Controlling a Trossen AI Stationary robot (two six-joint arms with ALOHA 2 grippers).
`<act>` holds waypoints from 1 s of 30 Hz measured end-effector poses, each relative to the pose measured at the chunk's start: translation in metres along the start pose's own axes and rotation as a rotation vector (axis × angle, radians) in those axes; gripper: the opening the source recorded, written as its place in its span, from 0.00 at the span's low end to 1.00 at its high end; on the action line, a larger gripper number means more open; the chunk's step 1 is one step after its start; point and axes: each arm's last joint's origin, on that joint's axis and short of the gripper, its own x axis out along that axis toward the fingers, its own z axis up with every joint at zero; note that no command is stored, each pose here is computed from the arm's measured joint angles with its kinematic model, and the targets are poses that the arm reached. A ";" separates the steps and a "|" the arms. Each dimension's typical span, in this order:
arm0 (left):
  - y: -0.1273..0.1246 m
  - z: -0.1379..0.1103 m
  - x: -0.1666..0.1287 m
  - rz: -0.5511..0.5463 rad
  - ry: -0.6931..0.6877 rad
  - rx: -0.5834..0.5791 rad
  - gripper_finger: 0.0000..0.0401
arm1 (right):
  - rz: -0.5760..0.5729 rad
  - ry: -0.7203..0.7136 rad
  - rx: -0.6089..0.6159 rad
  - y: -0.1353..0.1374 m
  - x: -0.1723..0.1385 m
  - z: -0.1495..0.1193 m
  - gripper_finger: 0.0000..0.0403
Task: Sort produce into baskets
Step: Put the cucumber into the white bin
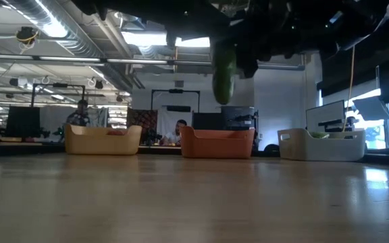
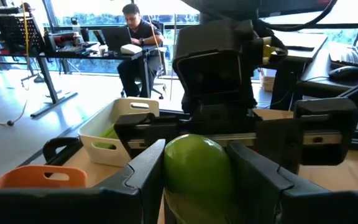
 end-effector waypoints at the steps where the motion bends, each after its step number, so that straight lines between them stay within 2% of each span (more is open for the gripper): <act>1: 0.000 0.000 0.000 -0.003 0.000 0.000 0.39 | -0.004 0.001 -0.001 0.000 0.000 0.000 0.46; 4: 0.001 -0.001 0.000 -0.002 0.005 0.003 0.39 | -0.024 0.009 -0.032 -0.001 0.000 -0.001 0.32; 5: 0.001 -0.001 0.000 -0.001 0.007 0.006 0.39 | -0.026 0.011 -0.044 -0.001 0.000 -0.001 0.30; 10: 0.000 0.000 0.000 0.003 0.001 -0.009 0.42 | -0.030 0.010 -0.056 -0.001 0.000 -0.001 0.30; 15: -0.001 0.002 0.000 0.000 -0.023 -0.083 0.57 | -0.009 0.006 -0.052 0.000 -0.002 0.003 0.35; 19: -0.003 0.007 -0.002 -0.011 -0.065 -0.141 0.67 | -0.006 0.016 -0.082 0.001 -0.003 0.009 0.35; 21: -0.002 0.009 -0.004 -0.012 -0.056 -0.165 0.70 | -0.042 0.027 -0.108 0.002 -0.007 0.014 0.35; 25: 0.000 0.015 -0.013 -0.012 -0.017 -0.140 0.71 | -0.125 0.071 -0.157 0.003 -0.021 0.025 0.35; 30: 0.005 0.017 -0.027 -0.003 0.090 -0.126 0.71 | -0.263 0.123 -0.188 0.005 -0.050 0.039 0.36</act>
